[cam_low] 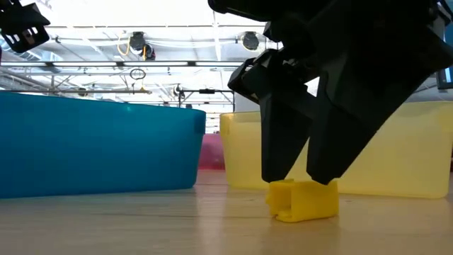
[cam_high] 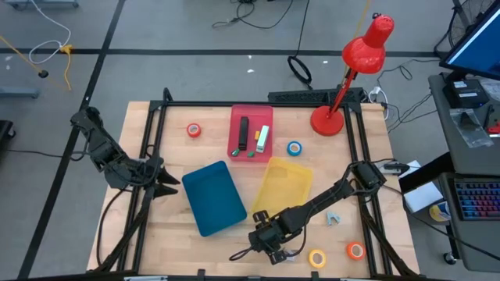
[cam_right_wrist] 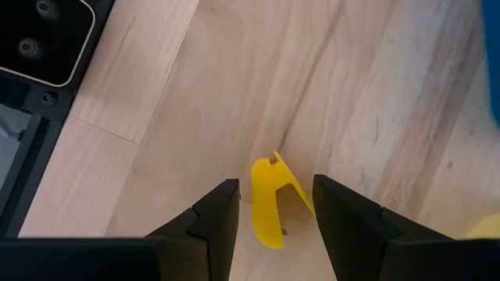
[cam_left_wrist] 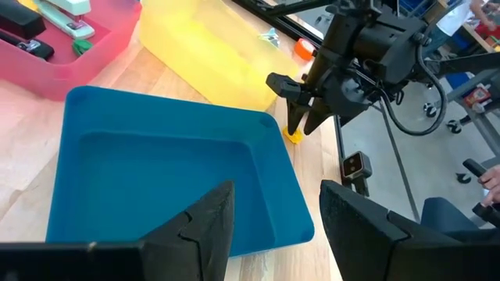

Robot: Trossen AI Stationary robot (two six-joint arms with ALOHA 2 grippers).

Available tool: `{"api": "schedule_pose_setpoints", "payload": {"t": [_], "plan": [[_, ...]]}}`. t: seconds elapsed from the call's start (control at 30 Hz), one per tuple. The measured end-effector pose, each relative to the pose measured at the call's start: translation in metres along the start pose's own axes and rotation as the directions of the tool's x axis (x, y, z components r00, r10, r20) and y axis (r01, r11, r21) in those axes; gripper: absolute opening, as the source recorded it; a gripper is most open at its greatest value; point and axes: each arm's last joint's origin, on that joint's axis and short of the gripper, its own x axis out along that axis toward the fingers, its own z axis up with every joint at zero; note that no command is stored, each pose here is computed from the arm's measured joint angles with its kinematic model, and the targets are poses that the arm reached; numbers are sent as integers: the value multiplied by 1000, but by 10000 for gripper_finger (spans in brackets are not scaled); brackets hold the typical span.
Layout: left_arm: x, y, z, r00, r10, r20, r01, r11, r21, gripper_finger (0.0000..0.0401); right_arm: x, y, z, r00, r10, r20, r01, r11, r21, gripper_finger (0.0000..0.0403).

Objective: Pick and place Stapler, Stapler remover, tape
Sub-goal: Put the small yellow stapler into the red bin

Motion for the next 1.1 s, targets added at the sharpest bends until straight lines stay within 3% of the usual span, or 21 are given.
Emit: {"api": "schedule_pose_setpoints", "payload": {"t": [0.3, 0.63, 0.73, 1.0, 1.1], "plan": [[0, 0, 0, 1000, 11, 15, -11, 1000, 0, 186, 14, -3, -6, 999, -12, -52, 12, 1000, 7, 152], [0, 0, 0, 1000, 10, 15, -10, 1000, -7, 186, 12, -4, -5, 999, -6, -43, 7, 1000, 26, 56], [0, 0, 1, 1000, 5, 19, -4, 1000, -11, 186, 8, 0, 3, 999, 43, 8, -43, 999, 21, 50], [0, -1, 2, 1000, -3, 25, 4, 1000, -17, 186, -67, 9, 40, 970, 89, 226, -86, 996, -22, 55], [0, -2, 2, 1000, -7, 28, 8, 1000, -20, 186, -105, -4, 47, 945, 18, 326, -20, 1000, 4, 54]]}}
